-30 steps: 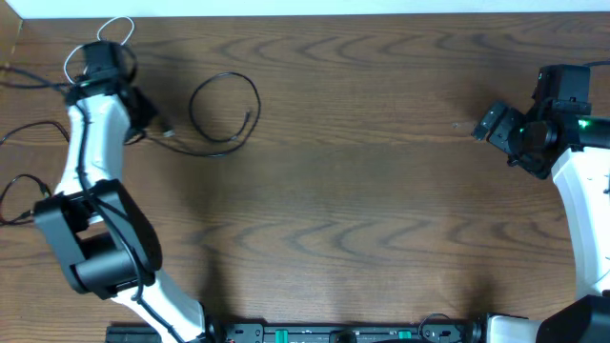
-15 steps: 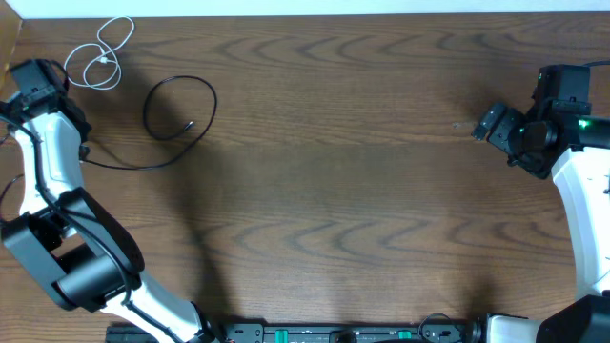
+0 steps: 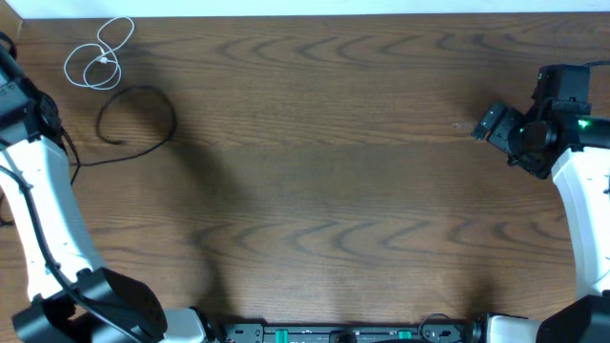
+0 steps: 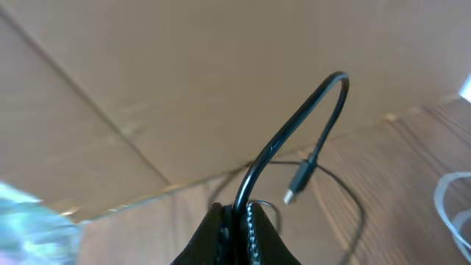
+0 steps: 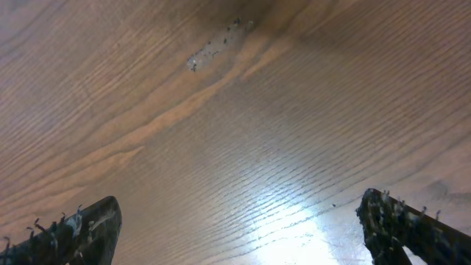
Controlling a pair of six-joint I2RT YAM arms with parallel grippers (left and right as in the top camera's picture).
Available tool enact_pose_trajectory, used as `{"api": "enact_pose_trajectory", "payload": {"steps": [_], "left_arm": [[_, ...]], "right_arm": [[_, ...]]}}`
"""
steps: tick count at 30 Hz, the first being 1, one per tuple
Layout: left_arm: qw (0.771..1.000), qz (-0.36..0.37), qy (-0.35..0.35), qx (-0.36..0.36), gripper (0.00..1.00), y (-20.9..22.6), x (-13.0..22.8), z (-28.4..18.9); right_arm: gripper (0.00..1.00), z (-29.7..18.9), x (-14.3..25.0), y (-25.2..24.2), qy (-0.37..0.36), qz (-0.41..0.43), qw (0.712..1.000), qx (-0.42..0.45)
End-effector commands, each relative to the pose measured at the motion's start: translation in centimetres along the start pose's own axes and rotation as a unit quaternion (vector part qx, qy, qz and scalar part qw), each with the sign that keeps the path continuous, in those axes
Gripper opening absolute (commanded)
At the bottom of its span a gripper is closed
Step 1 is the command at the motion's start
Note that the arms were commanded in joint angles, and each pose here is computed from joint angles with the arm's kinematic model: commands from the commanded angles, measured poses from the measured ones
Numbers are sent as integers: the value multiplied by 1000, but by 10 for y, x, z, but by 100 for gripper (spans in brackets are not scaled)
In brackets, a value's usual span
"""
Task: Untangle cables
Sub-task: 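Release the black cable at the upper left and retract the left arm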
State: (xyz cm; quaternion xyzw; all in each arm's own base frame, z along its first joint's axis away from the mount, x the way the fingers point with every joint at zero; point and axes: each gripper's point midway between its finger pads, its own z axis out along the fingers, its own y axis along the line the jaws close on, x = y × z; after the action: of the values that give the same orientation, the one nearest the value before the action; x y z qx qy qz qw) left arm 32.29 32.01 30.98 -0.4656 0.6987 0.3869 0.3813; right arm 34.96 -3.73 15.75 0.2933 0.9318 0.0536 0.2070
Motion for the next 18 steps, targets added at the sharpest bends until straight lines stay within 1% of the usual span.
{"api": "enact_pose_trajectory", "payload": {"steps": [1,5,6,9,11,13,15,18], "left_arm": [[998,23,-11,-56,7,20,-8,-1],[998,24,-5,-55,8,18,-3,1],[999,23,-2,-43,7,13,-2,1],[998,27,24,53,7,-19,9,1],[989,34,49,134,8,-46,20,-4],[978,38,70,191,7,-65,30,-11],[966,44,94,235,8,-80,43,-16],[954,56,129,266,8,-92,63,-18]], "right_arm": [[99,-4,-4,-2,-10,-4,1000,2],[99,-4,-4,-1,-10,-4,1000,2],[99,-4,-4,-1,-10,-4,1000,2],[99,-4,-4,-1,-10,-4,1000,2],[99,-4,-4,-1,-10,-4,1000,2],[99,-4,-4,-2,-10,-4,1000,2],[99,-4,-4,-1,-10,-4,1000,2],[99,-4,-4,-1,-10,-4,1000,2]]}}
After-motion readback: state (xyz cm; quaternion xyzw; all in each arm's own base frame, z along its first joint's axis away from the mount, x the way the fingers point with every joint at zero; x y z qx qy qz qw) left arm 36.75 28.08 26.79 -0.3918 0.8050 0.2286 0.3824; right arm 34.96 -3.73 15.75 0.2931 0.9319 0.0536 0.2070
